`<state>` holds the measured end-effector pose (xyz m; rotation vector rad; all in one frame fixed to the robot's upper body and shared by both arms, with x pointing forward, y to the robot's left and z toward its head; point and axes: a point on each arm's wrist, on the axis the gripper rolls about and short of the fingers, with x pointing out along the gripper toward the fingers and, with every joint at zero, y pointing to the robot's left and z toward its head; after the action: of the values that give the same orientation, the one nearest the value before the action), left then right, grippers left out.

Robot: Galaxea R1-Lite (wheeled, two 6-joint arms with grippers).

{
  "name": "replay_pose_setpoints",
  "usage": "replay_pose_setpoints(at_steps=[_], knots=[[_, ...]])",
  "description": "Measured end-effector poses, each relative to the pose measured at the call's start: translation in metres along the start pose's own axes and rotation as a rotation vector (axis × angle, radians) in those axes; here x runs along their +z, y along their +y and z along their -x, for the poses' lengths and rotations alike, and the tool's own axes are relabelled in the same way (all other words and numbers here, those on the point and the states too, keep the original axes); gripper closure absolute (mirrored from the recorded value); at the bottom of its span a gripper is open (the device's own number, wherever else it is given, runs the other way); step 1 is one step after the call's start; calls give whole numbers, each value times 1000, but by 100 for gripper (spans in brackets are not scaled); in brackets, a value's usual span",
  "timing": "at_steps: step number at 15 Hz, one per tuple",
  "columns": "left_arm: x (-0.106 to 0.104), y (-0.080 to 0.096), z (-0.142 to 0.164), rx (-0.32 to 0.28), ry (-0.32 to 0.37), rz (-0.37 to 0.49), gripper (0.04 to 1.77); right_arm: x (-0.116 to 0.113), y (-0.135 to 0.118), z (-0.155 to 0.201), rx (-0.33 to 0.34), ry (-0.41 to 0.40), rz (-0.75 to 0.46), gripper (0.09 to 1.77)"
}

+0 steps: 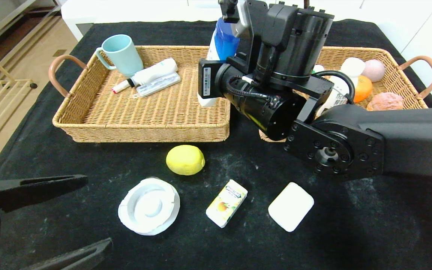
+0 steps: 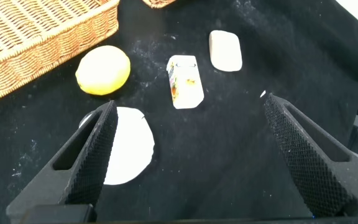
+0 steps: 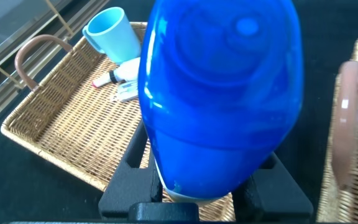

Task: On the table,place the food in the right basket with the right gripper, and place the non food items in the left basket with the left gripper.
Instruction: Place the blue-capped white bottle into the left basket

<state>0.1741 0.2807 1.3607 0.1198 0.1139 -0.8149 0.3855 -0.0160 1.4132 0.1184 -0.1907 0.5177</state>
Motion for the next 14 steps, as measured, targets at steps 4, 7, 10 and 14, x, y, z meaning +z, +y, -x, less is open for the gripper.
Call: replay_pose_setpoints(at_steps=[4,7,10,14], knots=[[-1,0,0,0,2,0,9,-7,-4,-13,-18,-10,1,120],[-1,0,0,0,4,0,9,-12,-8,-18,-30,-11,3,120],[-1,0,0,-1,5,1,9,-14,-7,-19,-30,-8,4,120],[-1,0,0,-1,5,1,9,-15,-8,-20,-31,-7,6,120]])
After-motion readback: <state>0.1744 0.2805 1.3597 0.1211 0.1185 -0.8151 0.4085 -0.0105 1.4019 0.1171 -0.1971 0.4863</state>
